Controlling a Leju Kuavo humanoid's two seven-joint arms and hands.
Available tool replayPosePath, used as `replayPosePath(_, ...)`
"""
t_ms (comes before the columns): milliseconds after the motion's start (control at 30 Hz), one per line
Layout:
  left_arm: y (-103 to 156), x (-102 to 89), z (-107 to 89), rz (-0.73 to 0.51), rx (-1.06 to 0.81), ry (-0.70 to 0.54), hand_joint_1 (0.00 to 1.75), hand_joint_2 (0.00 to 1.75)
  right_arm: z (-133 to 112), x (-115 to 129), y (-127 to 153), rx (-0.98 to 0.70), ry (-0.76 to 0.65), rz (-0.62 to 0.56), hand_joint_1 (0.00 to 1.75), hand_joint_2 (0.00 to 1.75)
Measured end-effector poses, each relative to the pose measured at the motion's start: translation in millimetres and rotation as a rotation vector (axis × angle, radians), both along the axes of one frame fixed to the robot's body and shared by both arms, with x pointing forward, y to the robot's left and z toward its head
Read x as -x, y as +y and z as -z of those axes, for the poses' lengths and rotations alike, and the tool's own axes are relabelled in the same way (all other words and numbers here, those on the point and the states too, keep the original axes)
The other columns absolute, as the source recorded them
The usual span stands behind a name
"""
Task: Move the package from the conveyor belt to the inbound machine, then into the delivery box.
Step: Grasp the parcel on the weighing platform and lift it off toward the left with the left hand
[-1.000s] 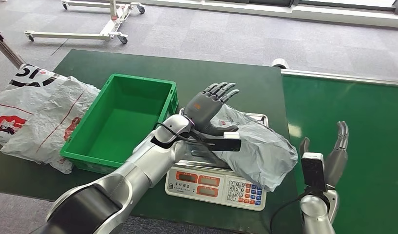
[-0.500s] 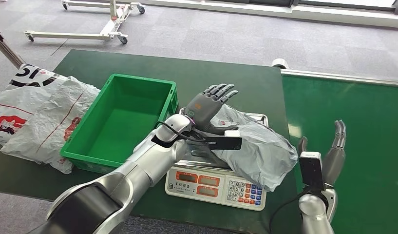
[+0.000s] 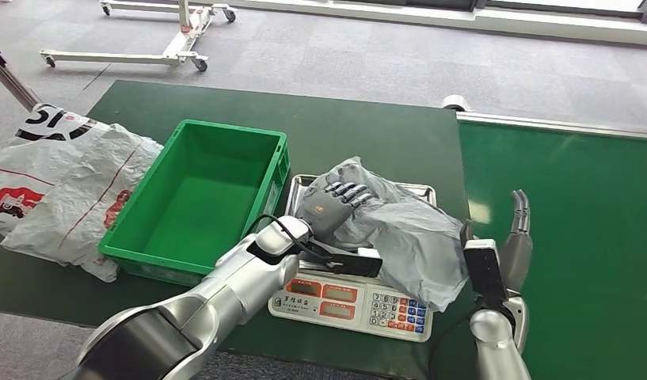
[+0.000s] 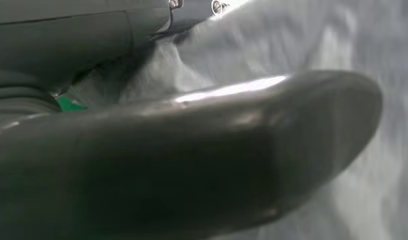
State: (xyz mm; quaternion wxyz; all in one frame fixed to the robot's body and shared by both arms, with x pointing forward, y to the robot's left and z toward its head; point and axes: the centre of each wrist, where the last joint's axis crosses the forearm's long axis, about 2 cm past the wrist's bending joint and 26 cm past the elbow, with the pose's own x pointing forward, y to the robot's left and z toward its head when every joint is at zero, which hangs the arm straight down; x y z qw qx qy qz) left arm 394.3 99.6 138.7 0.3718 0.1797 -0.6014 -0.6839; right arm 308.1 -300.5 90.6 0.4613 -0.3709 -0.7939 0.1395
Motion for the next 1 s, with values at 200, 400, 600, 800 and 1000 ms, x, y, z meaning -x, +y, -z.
replayPosePath(200,12.8,6.7,18.0,-0.037,-0.039,0.026,0.0,0.0,2.4,-14.5,22.2,-0.021,0.025,-0.071,0.0,1.75)
replayPosePath(400,23.1,8.3,26.1,-0.061,-0.055,0.035,0.0,0.87,4.1,-25.1,35.1,-0.034,0.046,-0.108,0.0,1.75)
replayPosePath(600,28.6,10.0,31.3,-0.085,-0.076,0.044,0.9,1.75,7.9,-27.6,40.9,-0.057,0.062,-0.124,0.0,1.75)
replayPosePath(800,33.8,8.6,32.3,-0.109,-0.087,0.052,1.75,1.75,13.6,-25.6,42.5,-0.071,0.072,-0.132,0.0,1.75)
replayPosePath(1000,36.1,3.8,27.2,-0.114,-0.088,0.037,1.75,1.75,16.3,-24.5,43.5,-0.072,0.079,-0.137,0.0,1.75)
